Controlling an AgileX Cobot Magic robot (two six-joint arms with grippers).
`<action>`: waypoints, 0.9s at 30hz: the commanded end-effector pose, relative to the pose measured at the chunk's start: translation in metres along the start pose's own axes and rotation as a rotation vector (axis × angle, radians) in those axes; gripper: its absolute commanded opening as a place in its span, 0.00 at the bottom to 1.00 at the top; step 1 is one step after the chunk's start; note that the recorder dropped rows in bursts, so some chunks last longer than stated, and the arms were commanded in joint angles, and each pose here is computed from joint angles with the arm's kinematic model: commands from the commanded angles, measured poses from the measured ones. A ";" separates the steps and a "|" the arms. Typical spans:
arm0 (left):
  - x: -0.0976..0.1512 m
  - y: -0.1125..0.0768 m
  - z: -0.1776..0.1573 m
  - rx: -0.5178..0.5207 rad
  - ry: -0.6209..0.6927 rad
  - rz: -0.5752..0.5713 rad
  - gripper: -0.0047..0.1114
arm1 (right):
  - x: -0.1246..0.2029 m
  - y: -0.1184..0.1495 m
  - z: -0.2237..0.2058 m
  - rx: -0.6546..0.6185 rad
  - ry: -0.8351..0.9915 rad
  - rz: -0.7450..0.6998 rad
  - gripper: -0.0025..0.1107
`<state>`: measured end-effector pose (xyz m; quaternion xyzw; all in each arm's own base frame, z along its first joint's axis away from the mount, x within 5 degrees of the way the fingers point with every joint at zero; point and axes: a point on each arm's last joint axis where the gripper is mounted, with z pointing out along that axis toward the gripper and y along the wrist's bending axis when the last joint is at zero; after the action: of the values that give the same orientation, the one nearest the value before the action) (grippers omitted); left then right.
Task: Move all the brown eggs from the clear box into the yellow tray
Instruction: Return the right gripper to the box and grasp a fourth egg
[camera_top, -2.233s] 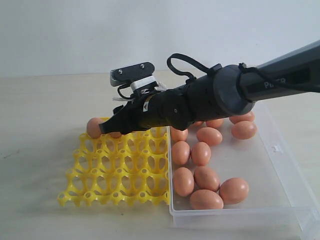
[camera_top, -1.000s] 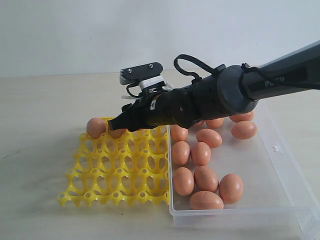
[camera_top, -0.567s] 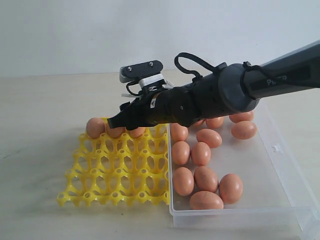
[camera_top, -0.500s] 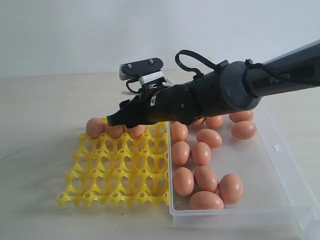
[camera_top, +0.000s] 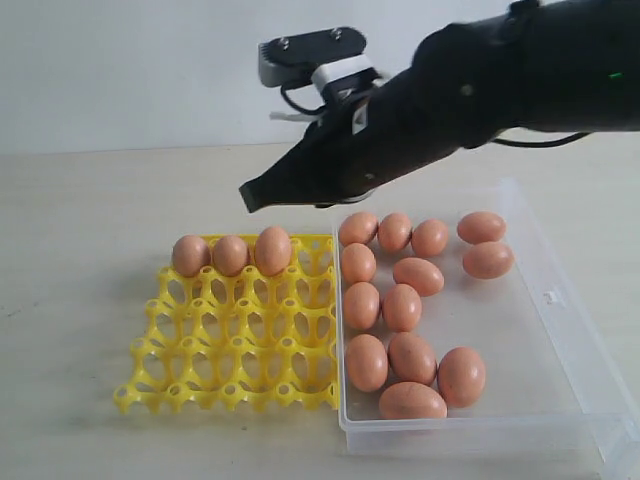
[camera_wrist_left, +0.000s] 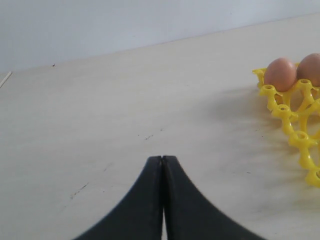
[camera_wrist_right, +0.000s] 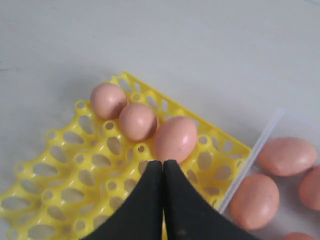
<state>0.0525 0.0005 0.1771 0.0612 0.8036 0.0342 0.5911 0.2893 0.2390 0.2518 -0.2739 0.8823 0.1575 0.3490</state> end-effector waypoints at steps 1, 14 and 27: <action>-0.002 0.000 0.000 -0.001 -0.012 -0.005 0.04 | 0.018 -0.006 -0.053 0.000 0.060 0.017 0.02; -0.002 0.000 0.000 -0.001 -0.012 -0.005 0.04 | 0.081 -0.080 -0.047 0.128 0.428 0.343 0.14; -0.002 0.000 0.000 -0.001 -0.012 -0.005 0.04 | 0.077 -0.100 0.011 0.116 0.341 0.282 0.47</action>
<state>0.0525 0.0005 0.1771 0.0612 0.8036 0.0342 0.5911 0.2938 0.1313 0.1789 -0.1242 0.9757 0.1021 0.1491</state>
